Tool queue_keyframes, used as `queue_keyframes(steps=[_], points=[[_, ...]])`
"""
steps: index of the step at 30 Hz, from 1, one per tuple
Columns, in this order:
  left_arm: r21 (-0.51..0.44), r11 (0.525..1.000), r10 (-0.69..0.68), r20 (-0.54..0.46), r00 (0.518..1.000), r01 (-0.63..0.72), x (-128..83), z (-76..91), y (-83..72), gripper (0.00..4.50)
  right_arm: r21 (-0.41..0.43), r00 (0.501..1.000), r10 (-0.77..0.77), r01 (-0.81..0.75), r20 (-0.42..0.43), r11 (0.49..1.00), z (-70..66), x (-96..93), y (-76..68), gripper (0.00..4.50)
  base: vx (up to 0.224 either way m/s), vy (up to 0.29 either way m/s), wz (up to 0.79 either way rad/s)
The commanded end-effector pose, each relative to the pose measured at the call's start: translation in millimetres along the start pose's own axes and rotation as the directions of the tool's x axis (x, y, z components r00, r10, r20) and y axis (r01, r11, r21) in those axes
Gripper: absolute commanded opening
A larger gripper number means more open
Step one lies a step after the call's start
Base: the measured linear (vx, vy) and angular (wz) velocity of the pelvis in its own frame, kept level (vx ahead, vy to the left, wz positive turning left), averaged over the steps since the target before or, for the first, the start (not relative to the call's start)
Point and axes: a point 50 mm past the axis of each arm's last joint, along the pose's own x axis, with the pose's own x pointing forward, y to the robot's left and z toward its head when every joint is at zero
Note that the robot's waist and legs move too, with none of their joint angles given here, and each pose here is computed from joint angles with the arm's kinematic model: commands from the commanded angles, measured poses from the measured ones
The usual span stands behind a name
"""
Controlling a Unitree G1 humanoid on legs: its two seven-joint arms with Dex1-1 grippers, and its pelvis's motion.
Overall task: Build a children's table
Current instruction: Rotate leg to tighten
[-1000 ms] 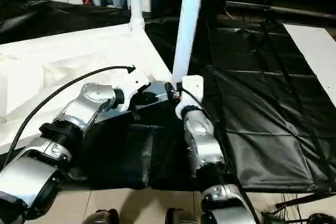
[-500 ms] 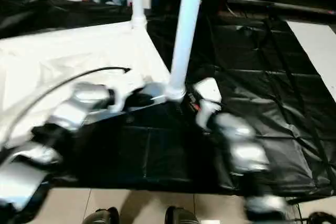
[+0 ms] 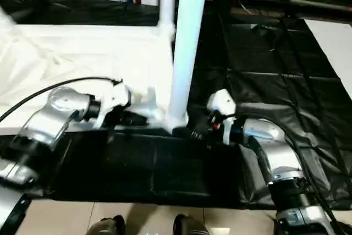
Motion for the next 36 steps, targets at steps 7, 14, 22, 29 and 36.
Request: queue_keyframes(steps=[7, 14, 22, 29, 36], points=[[-0.032, 0.995, -0.097, -0.017, 0.995, 0.096, 11.4, -8.2, -13.0, 0.00, -0.026, 0.998, 0.046, -0.047, -0.048, 0.999, -6.3, 3.6, 3.2, 3.79, 0.000, 0.000, 0.00], [-0.032, 0.996, -0.087, -0.018, 0.996, 0.086, 11.0, -7.9, -12.4, 0.00, -0.012, 0.998, 0.048, -0.049, -0.037, 0.999, -7.3, 5.7, 1.5, 3.16, 0.000, 0.000, 0.00], [-0.032, 0.996, -0.083, -0.022, 0.996, 0.082, 10.8, -7.6, -12.0, 0.00, -0.012, 0.998, 0.053, -0.053, -0.026, 0.999, -8.3, 7.8, 2.0, 2.67, 0.000, 0.000, 0.00], [-0.033, 0.997, -0.068, -0.031, 0.997, 0.067, 10.9, -8.8, -11.2, 0.00, -0.015, 0.998, 0.052, -0.052, -0.019, 0.999, -11.9, 9.8, 5.9, 2.62, 0.000, 0.000, 0.00], [-0.091, 0.991, 0.094, -0.014, 0.996, -0.095, 20.6, -9.3, 1.9, 0.00, 0.052, 0.952, -0.307, 0.307, -0.010, 0.950, -29.2, 26.0, 1.8, 2.62, 0.000, 0.000, 0.00]])
